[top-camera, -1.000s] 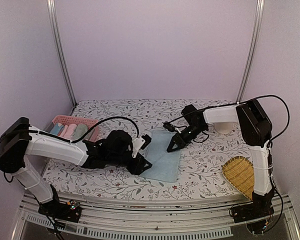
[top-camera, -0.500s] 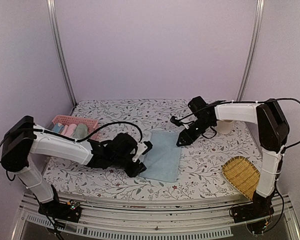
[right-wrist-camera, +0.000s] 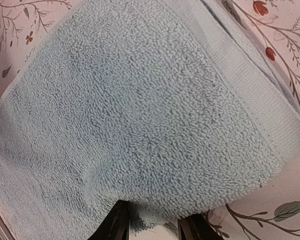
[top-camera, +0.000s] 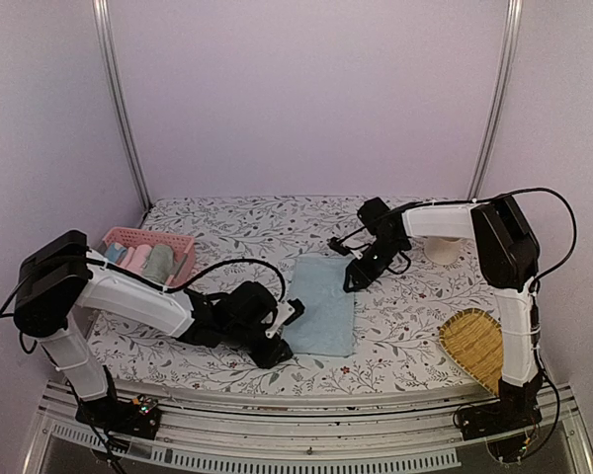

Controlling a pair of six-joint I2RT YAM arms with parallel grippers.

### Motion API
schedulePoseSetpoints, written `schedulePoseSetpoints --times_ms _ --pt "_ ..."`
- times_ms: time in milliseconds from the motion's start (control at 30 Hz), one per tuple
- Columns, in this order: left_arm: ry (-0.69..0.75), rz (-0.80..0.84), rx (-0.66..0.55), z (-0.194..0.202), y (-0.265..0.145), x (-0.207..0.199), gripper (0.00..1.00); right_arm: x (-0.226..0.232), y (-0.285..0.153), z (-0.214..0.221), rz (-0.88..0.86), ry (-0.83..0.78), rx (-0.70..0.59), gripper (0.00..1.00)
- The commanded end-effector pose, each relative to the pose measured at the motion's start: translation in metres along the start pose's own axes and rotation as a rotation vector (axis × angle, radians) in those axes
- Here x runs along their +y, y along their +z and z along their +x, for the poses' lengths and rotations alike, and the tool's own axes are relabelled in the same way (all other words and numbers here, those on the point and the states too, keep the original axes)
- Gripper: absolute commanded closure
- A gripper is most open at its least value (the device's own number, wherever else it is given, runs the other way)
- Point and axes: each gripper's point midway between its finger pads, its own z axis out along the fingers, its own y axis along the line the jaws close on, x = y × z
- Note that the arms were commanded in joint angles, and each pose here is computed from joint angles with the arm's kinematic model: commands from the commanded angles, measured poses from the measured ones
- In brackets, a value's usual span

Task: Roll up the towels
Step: Rotate the towel at the center of the board.

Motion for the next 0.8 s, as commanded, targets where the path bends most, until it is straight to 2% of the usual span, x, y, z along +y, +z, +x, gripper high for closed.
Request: schedulePoseSetpoints --times_ms 0,233,367,533,767 --pt "0.032 0.073 0.013 0.001 0.003 -0.028 0.55 0.001 0.002 -0.003 -0.015 -0.01 0.01 0.63" --pt "0.058 0.156 -0.057 -0.007 -0.028 -0.049 0.54 0.01 -0.033 -0.021 -0.011 -0.109 -0.111 0.58" --pt "0.075 0.078 -0.029 -0.013 -0.038 -0.039 0.54 -0.004 -0.047 -0.023 0.043 -0.086 -0.098 0.56" --pt "0.244 0.012 -0.047 -0.028 -0.042 -0.042 0.48 0.003 -0.081 -0.02 0.054 -0.103 -0.17 0.55" --pt "0.452 -0.002 0.021 -0.029 -0.017 -0.045 0.48 0.051 -0.123 0.008 -0.027 -0.227 -0.262 0.54"
